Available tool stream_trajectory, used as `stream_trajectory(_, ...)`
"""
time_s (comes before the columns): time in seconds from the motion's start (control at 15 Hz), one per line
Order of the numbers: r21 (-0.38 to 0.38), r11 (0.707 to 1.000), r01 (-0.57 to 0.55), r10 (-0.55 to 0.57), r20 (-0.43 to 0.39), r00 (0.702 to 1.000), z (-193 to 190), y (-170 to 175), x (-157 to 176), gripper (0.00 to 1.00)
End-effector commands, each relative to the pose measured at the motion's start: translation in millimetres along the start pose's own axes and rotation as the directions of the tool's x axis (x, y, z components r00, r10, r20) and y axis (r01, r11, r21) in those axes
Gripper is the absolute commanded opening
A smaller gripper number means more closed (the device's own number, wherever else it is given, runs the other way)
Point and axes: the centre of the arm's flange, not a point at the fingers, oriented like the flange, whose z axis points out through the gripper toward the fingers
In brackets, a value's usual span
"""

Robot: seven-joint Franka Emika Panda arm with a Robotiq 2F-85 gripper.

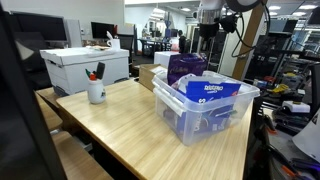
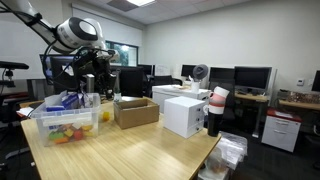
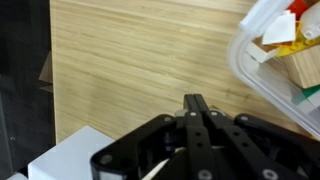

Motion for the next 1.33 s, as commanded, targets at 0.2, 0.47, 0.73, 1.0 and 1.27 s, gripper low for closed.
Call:
stream_trajectory(0.2, 0.250, 0.964, -0.087, 0.055, 0.133, 0.990, -39, -14, -25, 0.02)
stream_trajectory(0.47, 0.386, 0.909, -0.158, 0.047, 0.280, 0.959, -19, -21, -45, 0.03)
stream_trajectory(0.73, 0.475, 0.860, -0.188, 0.031, 0.318, 0.948, 1, -25, -56, 0.02)
stream_trajectory(1.0, 0.481, 0.859, -0.175, 0.010, 0.326, 0.945, 26, -24, -66, 0.02)
stream_trajectory(1.27, 0.415, 0.898, -0.149, 0.007, 0.323, 0.946, 47, -19, -64, 0.02)
